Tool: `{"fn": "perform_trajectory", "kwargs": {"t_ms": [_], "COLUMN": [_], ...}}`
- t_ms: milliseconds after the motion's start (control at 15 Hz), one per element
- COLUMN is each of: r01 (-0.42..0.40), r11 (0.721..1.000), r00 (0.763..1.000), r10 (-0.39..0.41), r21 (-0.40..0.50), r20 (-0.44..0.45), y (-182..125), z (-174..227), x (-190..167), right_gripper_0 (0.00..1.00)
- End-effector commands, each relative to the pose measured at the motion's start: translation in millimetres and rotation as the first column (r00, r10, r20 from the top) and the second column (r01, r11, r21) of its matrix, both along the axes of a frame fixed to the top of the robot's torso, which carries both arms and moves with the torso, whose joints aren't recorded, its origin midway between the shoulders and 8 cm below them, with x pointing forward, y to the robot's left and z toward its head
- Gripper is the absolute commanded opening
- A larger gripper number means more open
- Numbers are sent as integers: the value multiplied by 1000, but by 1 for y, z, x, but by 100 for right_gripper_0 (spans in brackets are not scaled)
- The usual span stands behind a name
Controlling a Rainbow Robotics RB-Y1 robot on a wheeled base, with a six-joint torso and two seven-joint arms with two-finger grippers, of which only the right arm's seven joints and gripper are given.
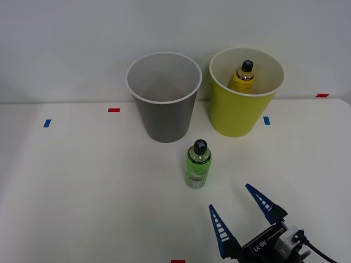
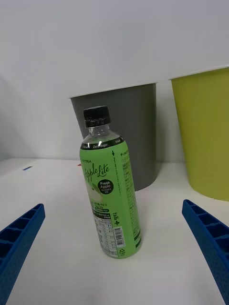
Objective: Put cans in the gray bin, plastic bottles in the light green bin
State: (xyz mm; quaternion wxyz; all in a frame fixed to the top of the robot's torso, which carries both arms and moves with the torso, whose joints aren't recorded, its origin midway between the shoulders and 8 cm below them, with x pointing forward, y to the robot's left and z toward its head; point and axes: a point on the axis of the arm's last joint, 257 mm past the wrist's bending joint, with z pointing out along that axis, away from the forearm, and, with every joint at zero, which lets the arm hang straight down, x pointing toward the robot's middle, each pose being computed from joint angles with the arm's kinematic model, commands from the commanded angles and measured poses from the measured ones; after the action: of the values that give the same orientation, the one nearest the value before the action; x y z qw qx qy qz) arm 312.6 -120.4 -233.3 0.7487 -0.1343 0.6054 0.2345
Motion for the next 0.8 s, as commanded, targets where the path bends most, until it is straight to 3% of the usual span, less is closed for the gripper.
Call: {"fn": "perform_trajectory", "kwargs": {"t_ms": [67, 267, 400, 800], "r01": [1, -13, -21, -45], "r11": [1000, 1000, 999, 997], "r00": [1000, 999, 998, 999], "r10": [-1, 12, 23, 44], "r21": [15, 20, -35, -59], "r20": [7, 51, 55, -8], "y": [15, 35, 44, 76], "z": [-8, 7, 9, 12], "x": [24, 43, 61, 97], "right_gripper_0": [100, 100, 100, 100]}}
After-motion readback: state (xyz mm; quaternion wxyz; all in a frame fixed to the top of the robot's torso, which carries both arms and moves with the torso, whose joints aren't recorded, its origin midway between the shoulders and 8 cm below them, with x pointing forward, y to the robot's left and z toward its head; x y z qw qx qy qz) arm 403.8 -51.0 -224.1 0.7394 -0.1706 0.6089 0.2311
